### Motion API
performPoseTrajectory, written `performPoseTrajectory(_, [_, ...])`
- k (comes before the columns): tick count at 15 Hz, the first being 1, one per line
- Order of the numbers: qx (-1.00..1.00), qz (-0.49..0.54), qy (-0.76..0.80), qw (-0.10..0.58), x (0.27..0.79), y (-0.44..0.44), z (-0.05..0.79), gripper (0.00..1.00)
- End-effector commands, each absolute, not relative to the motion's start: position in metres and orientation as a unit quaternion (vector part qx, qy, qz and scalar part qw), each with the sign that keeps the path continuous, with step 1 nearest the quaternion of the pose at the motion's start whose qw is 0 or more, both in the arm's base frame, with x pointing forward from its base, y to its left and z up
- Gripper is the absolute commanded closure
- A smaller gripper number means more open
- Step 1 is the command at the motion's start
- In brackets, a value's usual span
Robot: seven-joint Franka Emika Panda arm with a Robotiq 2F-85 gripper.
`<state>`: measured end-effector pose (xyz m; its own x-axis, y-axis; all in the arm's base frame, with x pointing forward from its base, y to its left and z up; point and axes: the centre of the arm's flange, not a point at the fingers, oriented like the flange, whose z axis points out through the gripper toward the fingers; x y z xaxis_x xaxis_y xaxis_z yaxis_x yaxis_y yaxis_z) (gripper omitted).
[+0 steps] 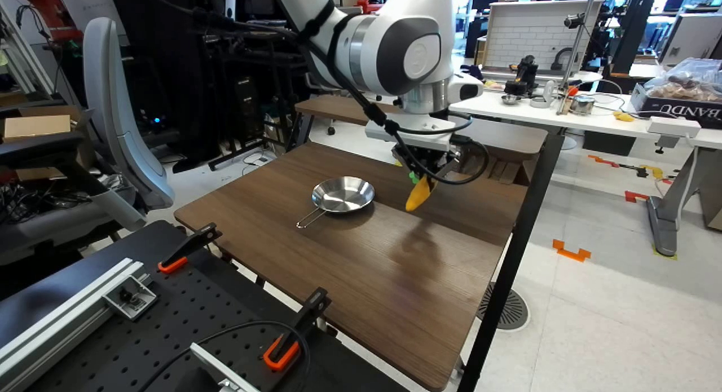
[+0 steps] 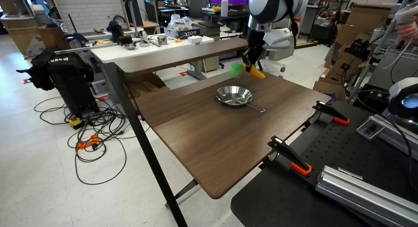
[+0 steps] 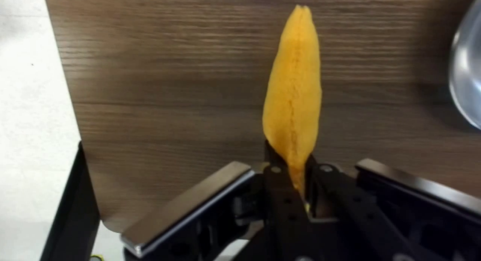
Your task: Pick the carrot plush toy and put it in the frying pan
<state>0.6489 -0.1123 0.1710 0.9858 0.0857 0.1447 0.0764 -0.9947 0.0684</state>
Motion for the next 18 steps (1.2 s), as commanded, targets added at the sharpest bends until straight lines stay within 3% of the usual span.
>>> performPoseTrajectory(1, [0.994,0.075,0.075,0.018,0.637,-0.076,0.193,0.97])
performPoseTrajectory(17, [0.988,0.032,0.151,-0.003,0.596,0.039,0.192,0.97])
performPoseTrajectory(18, [0.988,0.027,0.154,-0.005,0.594,0.042,0.190,0.64])
